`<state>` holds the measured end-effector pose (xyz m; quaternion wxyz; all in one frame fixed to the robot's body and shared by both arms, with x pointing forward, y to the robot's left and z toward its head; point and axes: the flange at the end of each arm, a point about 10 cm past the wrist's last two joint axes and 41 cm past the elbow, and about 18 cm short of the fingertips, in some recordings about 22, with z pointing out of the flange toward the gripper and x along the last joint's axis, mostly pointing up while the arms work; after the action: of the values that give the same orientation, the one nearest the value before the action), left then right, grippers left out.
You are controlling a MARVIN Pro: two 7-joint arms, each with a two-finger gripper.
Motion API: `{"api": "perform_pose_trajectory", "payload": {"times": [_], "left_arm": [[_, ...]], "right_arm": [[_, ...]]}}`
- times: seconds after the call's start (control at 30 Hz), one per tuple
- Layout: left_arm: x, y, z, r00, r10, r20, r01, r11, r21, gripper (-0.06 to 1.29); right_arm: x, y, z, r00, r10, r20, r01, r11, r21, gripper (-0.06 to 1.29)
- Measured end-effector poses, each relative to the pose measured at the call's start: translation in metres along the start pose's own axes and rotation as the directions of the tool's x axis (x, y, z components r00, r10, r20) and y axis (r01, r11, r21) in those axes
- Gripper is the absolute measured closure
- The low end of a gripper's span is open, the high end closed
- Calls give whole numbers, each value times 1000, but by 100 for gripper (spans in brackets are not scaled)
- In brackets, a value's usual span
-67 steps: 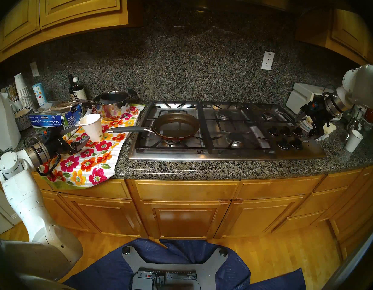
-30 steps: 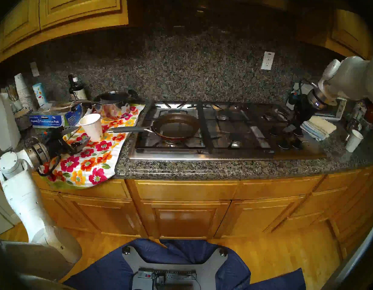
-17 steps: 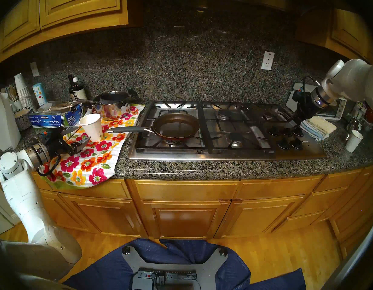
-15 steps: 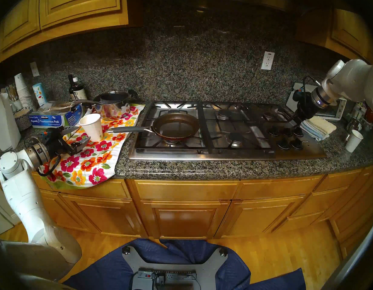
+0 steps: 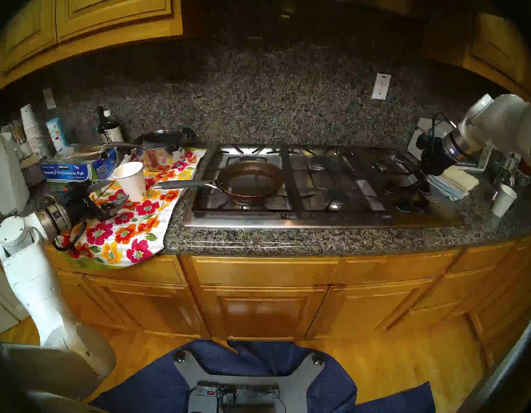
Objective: Pick up the water cup, pour water into the pot, turn on the stove
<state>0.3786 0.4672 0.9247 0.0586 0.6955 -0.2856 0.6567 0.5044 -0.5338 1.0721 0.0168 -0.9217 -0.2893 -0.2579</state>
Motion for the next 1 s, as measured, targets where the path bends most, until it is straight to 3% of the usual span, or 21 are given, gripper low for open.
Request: {"api": "perform_pose_trajectory", "payload": {"times": [0.2,0.4,0.7,1.0], "left_arm": [[0,0,0,1000,0,0,0,1000,-1,2],[0,0,0,1000,1,0,-1,1000,-2,2],[0,0,0,1000,1,1,-1,1000,-3,2],[0,0,0,1000,1,1,-1,1000,-4,2]], "right_arm": [[-16,-7,19,999,49,9,-49,999,-6,0],[-22,-6,22,997,74,7,-74,997,-33,0],[-20,-5,18,996,93,1,-92,994,-53,0],[-16,-20,22,985,173,12,-173,985,1,0]]}}
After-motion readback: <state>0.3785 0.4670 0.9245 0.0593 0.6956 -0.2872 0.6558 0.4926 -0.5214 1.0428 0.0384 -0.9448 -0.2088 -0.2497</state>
